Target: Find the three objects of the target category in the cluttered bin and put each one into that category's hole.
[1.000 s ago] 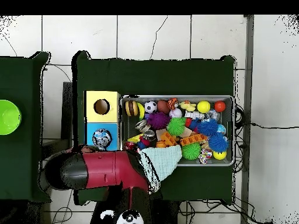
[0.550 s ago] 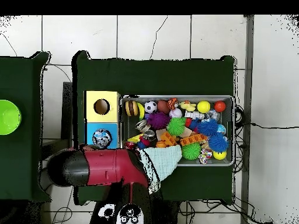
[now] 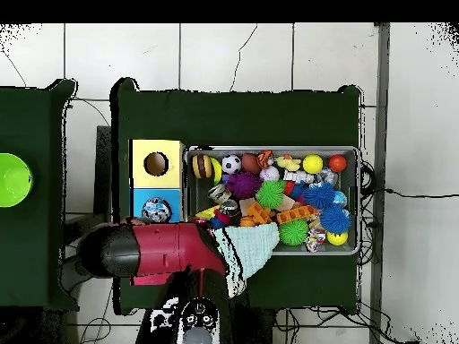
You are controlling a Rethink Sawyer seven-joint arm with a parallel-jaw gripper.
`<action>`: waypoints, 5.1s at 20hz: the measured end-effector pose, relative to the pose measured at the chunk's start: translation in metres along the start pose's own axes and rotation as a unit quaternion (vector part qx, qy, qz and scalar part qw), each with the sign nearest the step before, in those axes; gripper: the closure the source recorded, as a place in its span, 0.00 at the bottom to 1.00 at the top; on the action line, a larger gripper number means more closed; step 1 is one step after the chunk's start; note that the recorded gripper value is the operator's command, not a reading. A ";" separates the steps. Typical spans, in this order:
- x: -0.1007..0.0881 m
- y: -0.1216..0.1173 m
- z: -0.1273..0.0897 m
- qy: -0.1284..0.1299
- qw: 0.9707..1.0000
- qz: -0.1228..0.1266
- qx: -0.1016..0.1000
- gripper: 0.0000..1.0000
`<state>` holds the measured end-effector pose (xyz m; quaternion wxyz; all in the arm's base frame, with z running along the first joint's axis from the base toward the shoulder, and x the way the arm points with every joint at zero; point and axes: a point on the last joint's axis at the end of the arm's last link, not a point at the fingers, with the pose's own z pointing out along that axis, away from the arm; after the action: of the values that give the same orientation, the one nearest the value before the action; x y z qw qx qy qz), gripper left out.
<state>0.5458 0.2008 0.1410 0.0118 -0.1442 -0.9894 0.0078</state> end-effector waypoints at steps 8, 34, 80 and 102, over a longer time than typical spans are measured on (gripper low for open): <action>-0.015 0.013 0.009 -0.007 1.000 -0.007 -0.002 1.00; -0.043 0.029 0.116 -0.028 0.994 -0.055 0.089 1.00; -0.147 -0.352 -0.055 -0.070 0.980 -0.182 0.041 0.00; -0.267 -0.305 0.007 -0.150 0.936 -0.317 0.011 0.00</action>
<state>0.7147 -0.1678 0.1345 -0.1333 0.1799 -0.9739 0.0365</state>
